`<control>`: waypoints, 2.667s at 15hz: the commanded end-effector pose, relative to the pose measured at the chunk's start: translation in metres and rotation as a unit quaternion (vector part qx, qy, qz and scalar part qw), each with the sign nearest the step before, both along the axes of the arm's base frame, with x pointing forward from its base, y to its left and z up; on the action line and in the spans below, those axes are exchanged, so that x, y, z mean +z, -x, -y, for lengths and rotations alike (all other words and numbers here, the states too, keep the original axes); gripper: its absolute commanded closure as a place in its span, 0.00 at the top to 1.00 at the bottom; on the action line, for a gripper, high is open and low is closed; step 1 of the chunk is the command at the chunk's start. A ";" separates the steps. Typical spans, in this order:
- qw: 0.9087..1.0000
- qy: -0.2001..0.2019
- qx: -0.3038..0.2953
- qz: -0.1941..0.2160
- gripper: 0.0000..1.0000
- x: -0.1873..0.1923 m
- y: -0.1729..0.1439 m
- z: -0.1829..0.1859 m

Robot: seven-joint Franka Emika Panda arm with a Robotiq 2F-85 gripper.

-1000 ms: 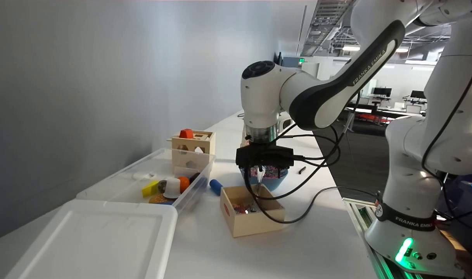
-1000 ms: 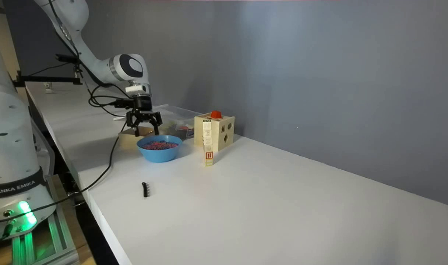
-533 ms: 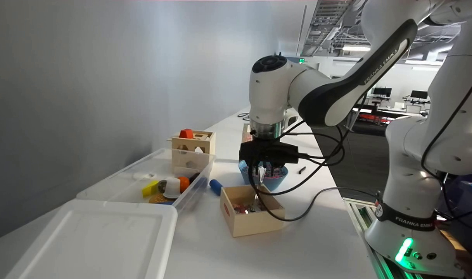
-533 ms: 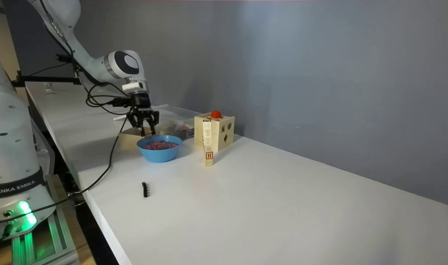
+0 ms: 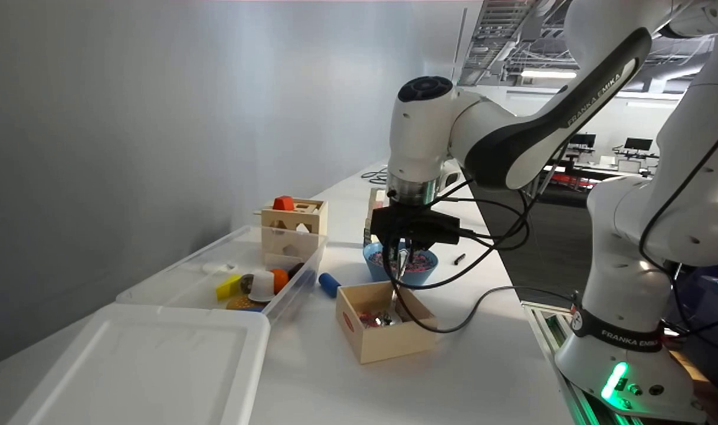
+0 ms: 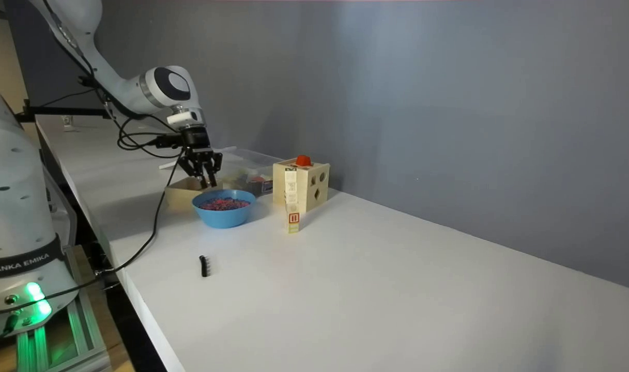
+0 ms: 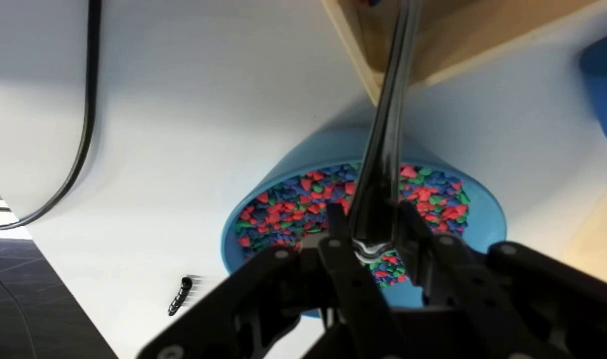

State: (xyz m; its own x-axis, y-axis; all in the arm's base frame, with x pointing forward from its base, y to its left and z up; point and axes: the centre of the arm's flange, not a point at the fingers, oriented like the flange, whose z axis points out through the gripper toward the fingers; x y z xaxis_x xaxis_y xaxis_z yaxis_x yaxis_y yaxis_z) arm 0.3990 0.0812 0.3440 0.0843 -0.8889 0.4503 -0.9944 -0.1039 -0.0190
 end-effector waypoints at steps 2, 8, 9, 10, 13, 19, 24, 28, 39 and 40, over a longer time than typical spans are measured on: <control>0.999 -0.018 -0.002 0.040 0.07 0.027 0.009 0.013; 0.995 -0.049 -0.031 0.081 0.07 0.069 0.007 0.049; 0.994 -0.065 -0.034 0.085 0.07 0.076 0.008 0.056; 0.993 -0.078 -0.035 0.086 0.07 0.083 0.009 0.061; 0.990 -0.118 -0.035 0.069 0.07 0.095 0.013 0.084; 0.988 -0.140 -0.049 0.036 0.07 0.112 0.030 0.169; 0.987 -0.134 -0.078 0.032 0.07 0.128 0.048 0.233; 0.989 -0.102 -0.099 0.030 0.07 0.124 0.052 0.255; 0.988 -0.043 -0.136 0.062 0.07 0.104 0.025 0.225; 0.988 -0.037 -0.137 0.057 0.07 0.100 0.022 0.220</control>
State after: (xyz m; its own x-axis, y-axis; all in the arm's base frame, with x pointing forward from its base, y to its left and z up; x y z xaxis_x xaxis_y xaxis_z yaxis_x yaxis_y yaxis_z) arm 0.3669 -0.1495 0.4529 -0.1921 -0.9204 0.3406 -0.9799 0.1610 -0.1176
